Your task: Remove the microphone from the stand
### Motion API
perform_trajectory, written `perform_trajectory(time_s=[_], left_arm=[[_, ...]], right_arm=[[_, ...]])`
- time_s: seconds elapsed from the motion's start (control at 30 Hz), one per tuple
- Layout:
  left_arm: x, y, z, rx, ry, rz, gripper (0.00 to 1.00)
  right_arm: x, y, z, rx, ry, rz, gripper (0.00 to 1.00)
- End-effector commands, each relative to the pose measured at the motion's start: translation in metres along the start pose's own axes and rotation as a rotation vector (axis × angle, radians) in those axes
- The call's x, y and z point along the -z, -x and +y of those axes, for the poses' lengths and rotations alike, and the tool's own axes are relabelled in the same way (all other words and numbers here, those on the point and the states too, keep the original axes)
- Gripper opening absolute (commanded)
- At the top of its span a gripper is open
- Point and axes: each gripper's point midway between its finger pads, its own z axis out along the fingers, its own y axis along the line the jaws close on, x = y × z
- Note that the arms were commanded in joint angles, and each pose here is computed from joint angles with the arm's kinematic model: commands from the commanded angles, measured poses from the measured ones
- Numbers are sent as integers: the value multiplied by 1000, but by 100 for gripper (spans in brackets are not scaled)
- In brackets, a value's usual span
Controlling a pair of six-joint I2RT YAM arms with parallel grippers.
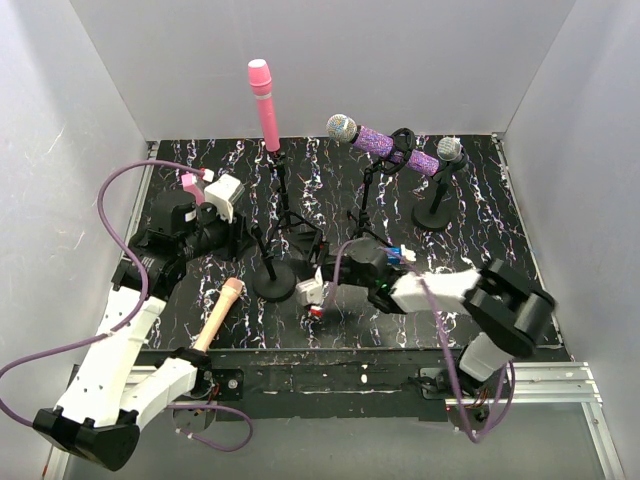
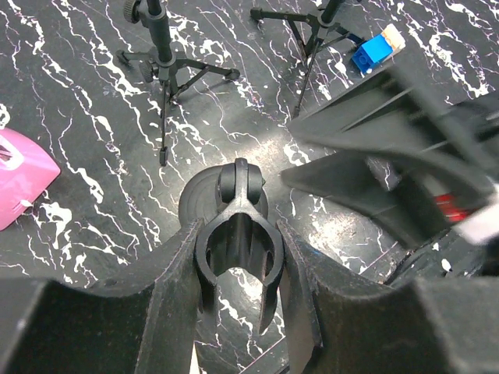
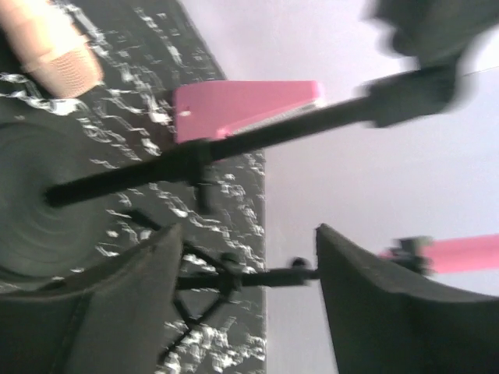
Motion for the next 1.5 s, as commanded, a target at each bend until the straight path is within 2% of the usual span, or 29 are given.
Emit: perform_trajectory(time_s=[0.0,0.07,0.13,0.23,0.33,0.37,0.43,0.5,0.63,0.73,0.83,1.0,1.17,1.47], left_arm=[[6,8,-19,-6,-90,-49,0],[9,7,-23,-21,-106,-58,0],[10,6,-27,-40,-135,-65,0],[13,8,-33,-77,-166,-95,0],[18,8,-39,-143,-200,-118,0],[21,8,-42,-168,-213,-129,0],[26,5,-46,-227,-236,-152,0],[30,0,-48,-263,-245,-165,0],[33,-10,-47,-291,-243,-133,0],[36,-15,-52,-322,-279,-107,0],[37,-18,-53,-373,-296,-106,0],[36,-16,-53,-350,-296,-105,0],[39,-16,-51,-373,-275,-115,0],[43,-13,-51,-377,-275,-114,0]], right_arm=[[36,29,-58,-165,-19,33,82],[52,38,-41,-358,110,78,84],[68,49,-38,-576,164,134,86],[88,57,-36,-963,219,328,85],[103,61,-28,-1263,263,554,85],[105,69,-26,-1337,313,586,85],[108,92,-14,-1456,487,597,81],[106,109,-15,-1562,594,583,80],[99,111,-26,-1661,606,494,84],[96,122,-31,-1743,693,398,81],[87,118,-25,-1797,724,401,77],[68,117,-25,-1953,733,372,70],[49,96,-14,-2044,727,415,68],[18,74,-7,-2128,715,409,63]])
